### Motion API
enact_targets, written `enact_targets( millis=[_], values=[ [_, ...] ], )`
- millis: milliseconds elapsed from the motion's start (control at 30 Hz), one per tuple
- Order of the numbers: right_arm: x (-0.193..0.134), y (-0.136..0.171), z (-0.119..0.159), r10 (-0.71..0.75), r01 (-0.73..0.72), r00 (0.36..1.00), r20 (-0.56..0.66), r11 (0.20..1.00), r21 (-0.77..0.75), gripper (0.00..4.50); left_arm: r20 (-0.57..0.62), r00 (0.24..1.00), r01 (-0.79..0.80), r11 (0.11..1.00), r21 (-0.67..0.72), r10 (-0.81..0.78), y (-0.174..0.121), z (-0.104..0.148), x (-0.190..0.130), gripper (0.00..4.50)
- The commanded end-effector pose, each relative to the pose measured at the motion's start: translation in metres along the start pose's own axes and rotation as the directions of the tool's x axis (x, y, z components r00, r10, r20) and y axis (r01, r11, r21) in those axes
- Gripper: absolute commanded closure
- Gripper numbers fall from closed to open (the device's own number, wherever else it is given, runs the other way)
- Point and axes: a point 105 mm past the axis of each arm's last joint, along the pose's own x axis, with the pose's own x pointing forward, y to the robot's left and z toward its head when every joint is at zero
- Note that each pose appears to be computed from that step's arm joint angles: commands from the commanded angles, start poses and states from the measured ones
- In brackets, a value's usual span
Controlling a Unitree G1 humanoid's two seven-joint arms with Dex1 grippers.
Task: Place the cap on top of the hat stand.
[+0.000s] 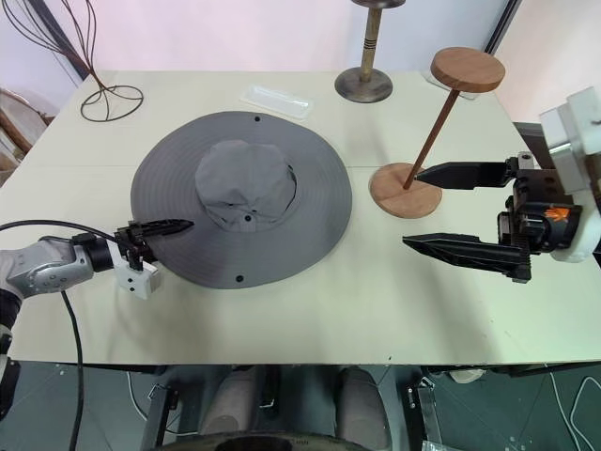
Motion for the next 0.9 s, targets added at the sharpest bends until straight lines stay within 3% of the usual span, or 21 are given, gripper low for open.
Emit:
enact_targets(
  millis=[33,167,267,433,500,667,833,900],
  values=[
    [-0.007,0.004,0.012,-0.009,0.009,1.000,0.017,1.000,-0.027,0.00,-0.013,0.998,-0.055,0.998,0.005,0.055,0.016,-0.006,0.001,4.41],
    [-0.006,0.000,0.013,-0.050,0.050,0.999,0.013,0.996,-0.072,0.00,-0.058,0.994,-0.097,0.989,-0.108,0.091,0.023,-0.014,0.011,4.47],
    [-0.007,0.000,0.011,-0.057,0.058,0.998,0.010,0.996,-0.074,0.00,-0.150,0.979,-0.177,0.936,-0.303,0.136,0.039,-0.030,0.022,4.47],
    [-0.007,0.003,0.010,-0.067,0.068,0.998,0.009,0.995,-0.076,0.00,-0.230,0.958,-0.282,0.678,-0.678,0.169,0.084,-0.053,0.038,4.47],
    [-0.008,0.003,0.010,-0.079,0.079,0.997,0.012,0.994,-0.077,0.00,-0.194,0.957,-0.286,0.574,-0.767,0.217,0.116,-0.050,0.046,4.47],
    [-0.012,0.004,0.009,-0.119,0.120,0.993,0.014,0.989,-0.084,0.00,-0.074,0.942,-0.223,0.450,-0.865,0.326,0.193,-0.030,0.057,4.47],
    [-0.029,-0.004,0.014,-0.223,0.224,0.975,0.019,0.969,-0.103,0.00,-0.020,0.892,-0.218,0.391,-0.894,0.453,0.267,-0.013,0.063,4.47],
    [-0.046,-0.012,0.018,-0.310,0.311,0.951,0.025,0.944,-0.110,0.00,0.034,0.857,-0.219,0.424,-0.879,0.514,0.302,0.004,0.070,4.47]
  ],
)
